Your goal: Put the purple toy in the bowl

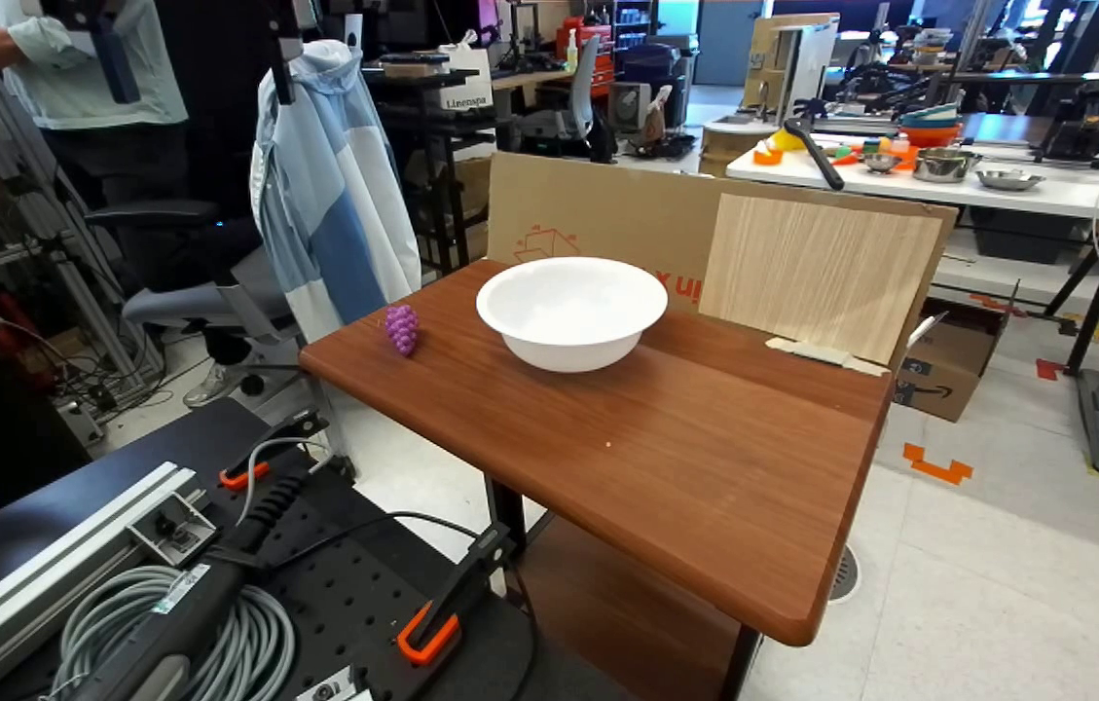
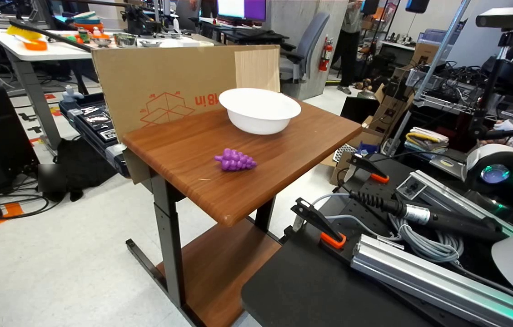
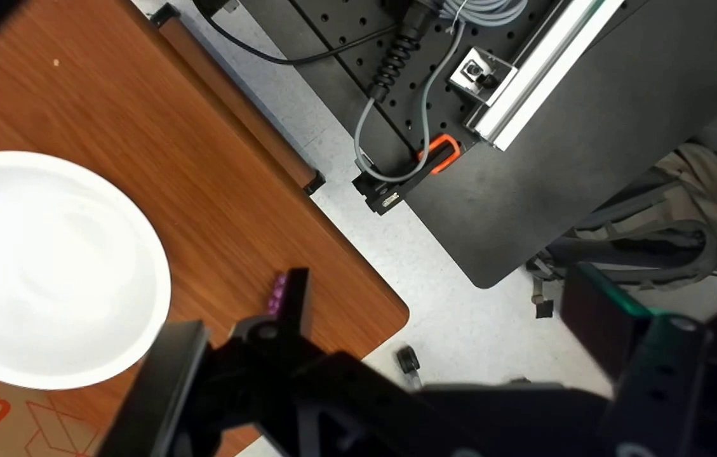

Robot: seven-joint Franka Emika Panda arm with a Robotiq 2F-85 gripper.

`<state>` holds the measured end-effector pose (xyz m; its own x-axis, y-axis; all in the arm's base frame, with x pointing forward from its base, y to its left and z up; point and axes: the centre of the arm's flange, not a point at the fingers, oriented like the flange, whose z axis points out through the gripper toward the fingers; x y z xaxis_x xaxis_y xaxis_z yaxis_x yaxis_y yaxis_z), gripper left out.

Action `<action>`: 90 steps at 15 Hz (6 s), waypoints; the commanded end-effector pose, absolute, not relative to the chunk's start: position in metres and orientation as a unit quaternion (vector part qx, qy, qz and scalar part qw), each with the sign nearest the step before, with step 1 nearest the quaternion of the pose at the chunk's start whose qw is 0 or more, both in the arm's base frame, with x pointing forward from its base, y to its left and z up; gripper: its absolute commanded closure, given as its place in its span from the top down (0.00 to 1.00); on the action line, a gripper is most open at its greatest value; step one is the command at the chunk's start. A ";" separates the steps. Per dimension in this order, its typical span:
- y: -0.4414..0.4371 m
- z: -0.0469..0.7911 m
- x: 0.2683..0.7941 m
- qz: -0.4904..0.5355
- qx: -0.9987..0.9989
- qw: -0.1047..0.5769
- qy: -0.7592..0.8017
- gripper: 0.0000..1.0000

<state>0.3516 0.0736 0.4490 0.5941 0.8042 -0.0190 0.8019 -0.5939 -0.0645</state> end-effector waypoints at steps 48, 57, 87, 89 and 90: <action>0.187 0.174 0.577 0.233 -0.875 0.011 -0.423 1.00; 0.191 0.178 0.573 0.232 -0.880 -0.009 -0.414 0.41; 0.006 0.274 0.677 0.133 -0.979 -0.011 -0.156 0.16; 0.010 0.275 0.673 0.139 -0.978 0.000 -0.158 0.67; 0.014 0.283 0.665 0.139 -0.977 0.005 -0.165 0.74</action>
